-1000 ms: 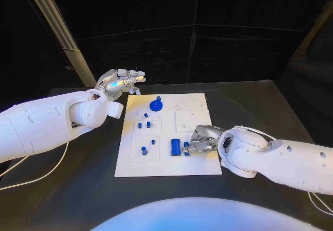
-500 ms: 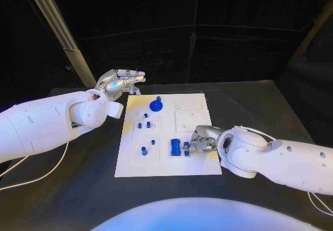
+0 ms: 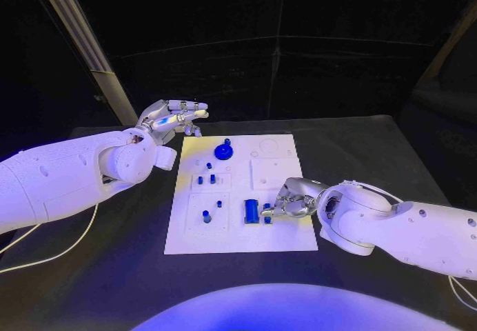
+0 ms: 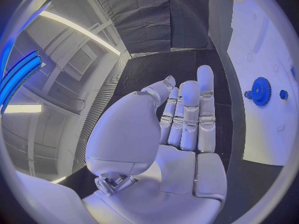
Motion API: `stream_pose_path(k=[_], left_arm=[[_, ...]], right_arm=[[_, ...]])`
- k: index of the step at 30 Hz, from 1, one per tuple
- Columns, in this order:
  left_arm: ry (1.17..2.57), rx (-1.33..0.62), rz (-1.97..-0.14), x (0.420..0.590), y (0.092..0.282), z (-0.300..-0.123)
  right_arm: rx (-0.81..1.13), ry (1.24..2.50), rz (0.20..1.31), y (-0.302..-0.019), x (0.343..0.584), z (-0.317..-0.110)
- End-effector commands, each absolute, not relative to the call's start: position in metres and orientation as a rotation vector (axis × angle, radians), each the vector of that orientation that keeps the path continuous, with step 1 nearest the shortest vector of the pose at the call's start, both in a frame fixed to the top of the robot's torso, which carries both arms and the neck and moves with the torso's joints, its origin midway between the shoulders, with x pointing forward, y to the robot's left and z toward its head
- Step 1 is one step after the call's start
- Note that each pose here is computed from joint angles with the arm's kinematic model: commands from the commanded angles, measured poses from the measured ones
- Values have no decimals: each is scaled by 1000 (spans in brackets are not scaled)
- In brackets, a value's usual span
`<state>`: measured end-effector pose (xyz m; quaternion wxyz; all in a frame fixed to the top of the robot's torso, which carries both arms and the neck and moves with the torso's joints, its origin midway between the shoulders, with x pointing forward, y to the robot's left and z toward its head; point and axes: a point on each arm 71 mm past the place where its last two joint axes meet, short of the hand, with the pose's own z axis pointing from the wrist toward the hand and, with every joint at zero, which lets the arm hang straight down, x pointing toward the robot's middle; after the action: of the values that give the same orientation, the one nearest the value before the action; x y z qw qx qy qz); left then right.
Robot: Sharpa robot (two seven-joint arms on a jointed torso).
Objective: Assemble the parts on the task board
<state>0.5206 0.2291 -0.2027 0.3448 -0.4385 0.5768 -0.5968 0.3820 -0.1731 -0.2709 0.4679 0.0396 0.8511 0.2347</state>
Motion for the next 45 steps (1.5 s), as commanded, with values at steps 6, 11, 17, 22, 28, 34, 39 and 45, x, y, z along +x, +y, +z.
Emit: stream_pose_path(k=[6,11,17,22,28,34,39,45], left_arm=[[1497,-1137,-1565,520,228,-201],[1495,-1137,-1564,520,229,-201],[1495,-1136,-1565,521,229,-201],[1495,-1135,-1565,521,229,-201],[1496,-1135,-1565,521,229,-202],[1497,-1135,-1565,521,229,-202],[1498,-1135,-1565,521,228,-202],[1499,-1135,-1565,521,228,-203]], right_arm=[[113,1908,743,-187,385,-257],[53,1859,787,-190,383,-253],[-20,1797,846,-188,382,-249],[-54,1793,848,-187,383,-250],[-75,1835,834,-184,385,-255],[-86,1875,817,-181,387,-259],[-92,1899,797,-179,388,-263],[-95,1904,775,-178,390,-265]])
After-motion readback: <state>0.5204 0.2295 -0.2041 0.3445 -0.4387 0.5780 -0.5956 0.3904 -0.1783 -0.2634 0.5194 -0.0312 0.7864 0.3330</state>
